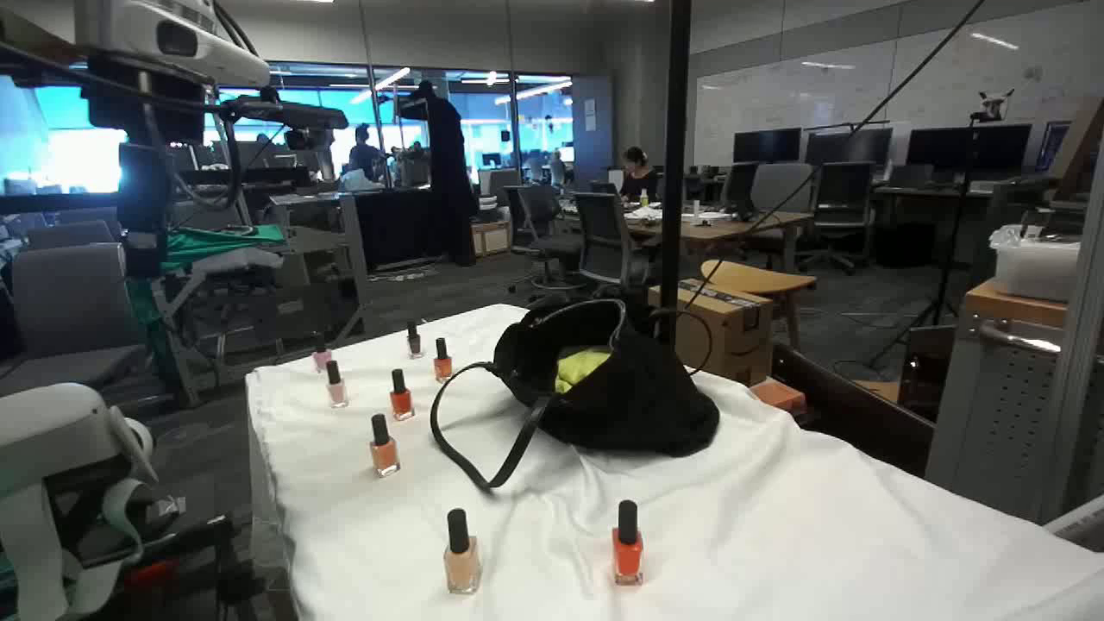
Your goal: Pick up the nail polish and put them in the bag
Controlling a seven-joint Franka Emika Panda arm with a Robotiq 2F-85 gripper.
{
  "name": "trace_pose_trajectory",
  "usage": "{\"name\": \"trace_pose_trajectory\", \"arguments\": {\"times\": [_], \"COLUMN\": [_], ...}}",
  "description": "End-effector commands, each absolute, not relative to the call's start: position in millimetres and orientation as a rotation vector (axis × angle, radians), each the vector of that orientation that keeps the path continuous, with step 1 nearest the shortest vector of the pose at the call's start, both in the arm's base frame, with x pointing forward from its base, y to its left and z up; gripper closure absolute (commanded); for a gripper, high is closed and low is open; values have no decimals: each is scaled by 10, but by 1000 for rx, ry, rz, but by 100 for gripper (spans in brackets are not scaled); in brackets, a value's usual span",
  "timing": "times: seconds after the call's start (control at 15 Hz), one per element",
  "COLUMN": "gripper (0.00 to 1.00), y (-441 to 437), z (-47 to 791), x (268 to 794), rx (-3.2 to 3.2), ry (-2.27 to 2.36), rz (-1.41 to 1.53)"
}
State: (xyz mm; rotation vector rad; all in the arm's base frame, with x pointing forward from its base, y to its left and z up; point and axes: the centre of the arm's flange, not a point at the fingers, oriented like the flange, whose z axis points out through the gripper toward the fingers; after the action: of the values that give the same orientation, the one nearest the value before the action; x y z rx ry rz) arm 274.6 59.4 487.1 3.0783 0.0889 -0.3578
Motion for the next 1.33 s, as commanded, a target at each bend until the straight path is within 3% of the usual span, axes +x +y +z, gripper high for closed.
{"name": "trace_pose_trajectory", "arguments": {"times": [0.0, 0.47, 1.27], "gripper": [0, 0, 0], "y": [595, 487, -596], "z": [4874, 4869, 4398], "x": [2746, 2850, 3925], "rx": [3079, 3073, 3062], "ry": [89, 81, -82], "rz": [-357, -337, -11]}}
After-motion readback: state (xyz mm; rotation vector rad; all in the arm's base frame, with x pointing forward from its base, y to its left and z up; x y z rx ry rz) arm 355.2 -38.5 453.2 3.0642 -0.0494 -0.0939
